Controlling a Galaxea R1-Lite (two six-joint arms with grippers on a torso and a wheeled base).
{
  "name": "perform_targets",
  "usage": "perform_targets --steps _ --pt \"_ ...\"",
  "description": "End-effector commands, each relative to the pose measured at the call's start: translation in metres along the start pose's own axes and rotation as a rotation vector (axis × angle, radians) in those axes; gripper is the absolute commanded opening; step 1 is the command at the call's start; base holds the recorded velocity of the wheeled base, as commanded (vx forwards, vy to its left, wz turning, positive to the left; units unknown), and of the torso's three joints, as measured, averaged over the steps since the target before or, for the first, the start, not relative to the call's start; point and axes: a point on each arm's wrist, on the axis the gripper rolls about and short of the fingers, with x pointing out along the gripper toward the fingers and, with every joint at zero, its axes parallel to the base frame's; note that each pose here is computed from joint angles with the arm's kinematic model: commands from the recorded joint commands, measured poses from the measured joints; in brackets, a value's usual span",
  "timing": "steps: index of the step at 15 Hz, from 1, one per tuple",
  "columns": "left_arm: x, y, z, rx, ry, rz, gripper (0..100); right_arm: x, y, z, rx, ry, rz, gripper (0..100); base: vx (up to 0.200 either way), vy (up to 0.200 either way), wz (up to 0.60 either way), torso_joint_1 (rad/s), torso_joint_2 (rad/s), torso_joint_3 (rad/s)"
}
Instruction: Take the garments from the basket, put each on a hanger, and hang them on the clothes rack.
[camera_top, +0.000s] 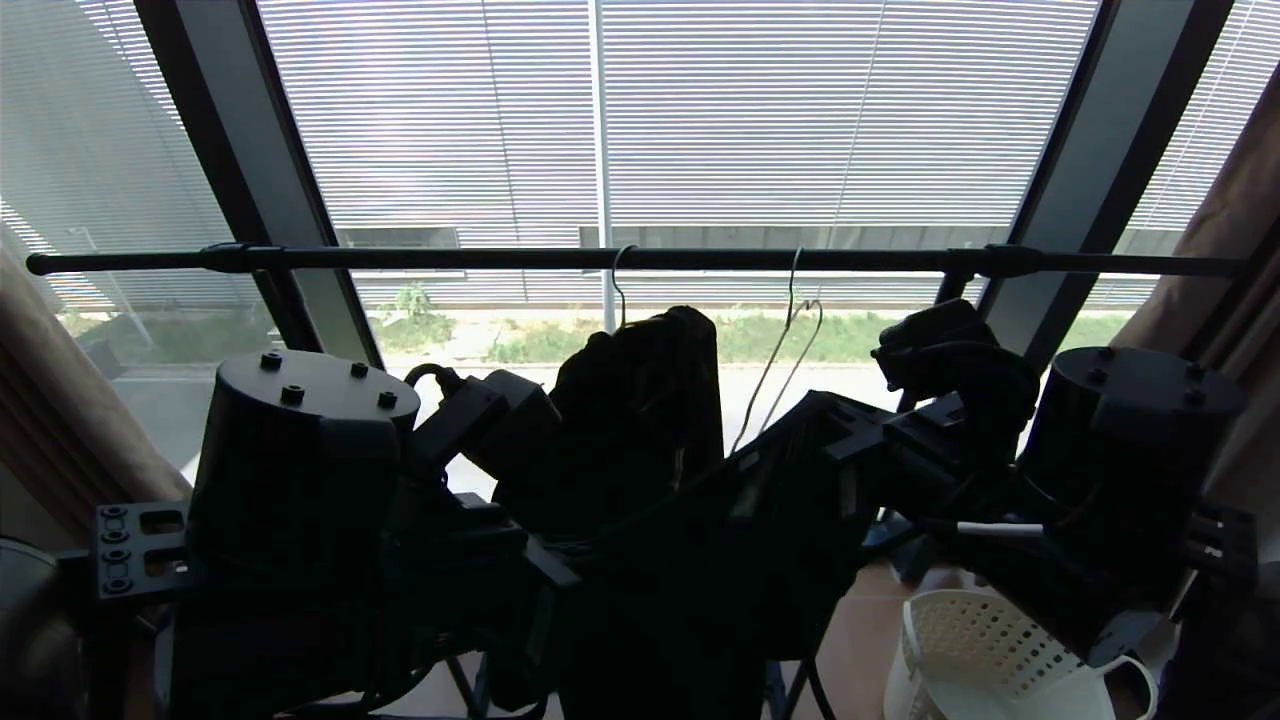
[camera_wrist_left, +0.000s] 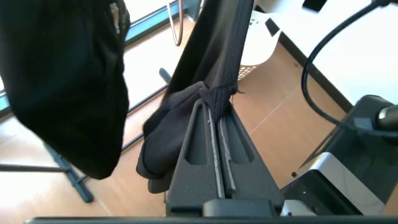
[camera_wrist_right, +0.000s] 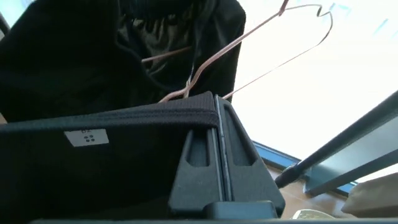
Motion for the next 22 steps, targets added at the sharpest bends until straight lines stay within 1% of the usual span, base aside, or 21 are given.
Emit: perform_targets --steps 1,2,4,5,8,10,12,13,14,15,16,17,18,19,21,22 --pt "0.01 0.004 -0.013 0.047 0.045 0.008 0 -0.019 -0.009 0.019 0.018 -0.074 -0.006 0 0.0 0.0 0.0 0.0 0.0 0.0" --pt "0.012 0.005 -0.018 0.086 0.033 0.005 0 -0.023 -0.011 0.023 0.013 -0.088 -0.007 0 0.0 0.0 0.0 0.0 0.0 0.0" --pt "0.014 0.004 -0.021 0.095 -0.005 -0.021 0 -0.025 -0.012 0.025 0.004 -0.097 -0.008 0 0.0 0.0 0.0 0.0 0.0 0.0" --pt "0.014 0.004 -0.022 0.095 -0.005 -0.022 100 -0.025 -0.012 0.024 0.003 -0.096 -0.008 0 0.0 0.0 0.0 0.0 0.0 0.0" --pt "0.013 0.004 -0.024 0.096 0.0 -0.023 100 -0.025 -0.013 0.025 0.003 -0.099 -0.01 0 0.0 0.0 0.0 0.0 0.0 0.0" --pt "0.006 0.004 -0.03 0.111 0.004 -0.022 100 -0.024 -0.014 0.025 0.004 -0.097 -0.022 0 0.0 0.0 0.0 0.0 0.0 0.0" --pt "0.002 0.006 -0.033 0.113 0.005 -0.017 100 -0.026 -0.015 0.025 0.006 -0.098 -0.044 0 0.0 0.0 0.0 0.0 0.0 0.0" --pt "0.001 0.005 -0.034 0.112 0.008 -0.019 100 -0.028 -0.017 0.024 0.004 -0.093 -0.063 0 0.0 0.0 0.0 0.0 0.0 0.0" --pt "0.001 0.005 -0.035 0.112 0.008 -0.017 100 -0.036 -0.022 0.02 -0.017 -0.082 -0.131 0 0.0 0.0 0.0 0.0 0.0 0.0" --pt "0.0 0.005 -0.035 0.112 0.005 -0.017 100 -0.043 -0.025 0.021 -0.027 -0.087 -0.153 0 0.0 0.0 0.0 0.0 0.0 0.0" --pt "-0.005 0.004 -0.032 0.115 -0.015 -0.018 100 -0.068 -0.035 0.016 -0.107 -0.082 -0.172 0 0.0 0.0 0.0 0.0 0.0 0.0" --pt "-0.008 0.005 -0.03 0.114 -0.027 -0.016 100 -0.081 -0.041 0.005 -0.189 -0.036 -0.174 0 0.0 0.0 0.0 0.0 0.0 0.0" --pt "-0.008 0.006 -0.029 0.111 -0.03 -0.012 100 -0.095 -0.047 -0.004 -0.227 -0.005 -0.166 0 0.0 0.0 0.0 0.0 0.0 0.0" --pt "-0.008 0.008 -0.029 0.106 -0.03 -0.002 100 -0.099 -0.049 -0.008 -0.248 0.034 -0.154 0 0.0 0.0 0.0 0.0 0.0 0.0" --pt "-0.006 0.008 -0.029 0.108 -0.027 -0.003 100 -0.097 -0.048 -0.007 -0.261 0.058 -0.134 0 0.0 0.0 0.0 0.0 0.0 0.0" --pt "-0.006 0.008 -0.029 0.109 -0.025 -0.005 100 -0.093 -0.046 -0.011 -0.271 0.076 -0.114 0 0.0 0.0 0.0 0.0 0.0 0.0"
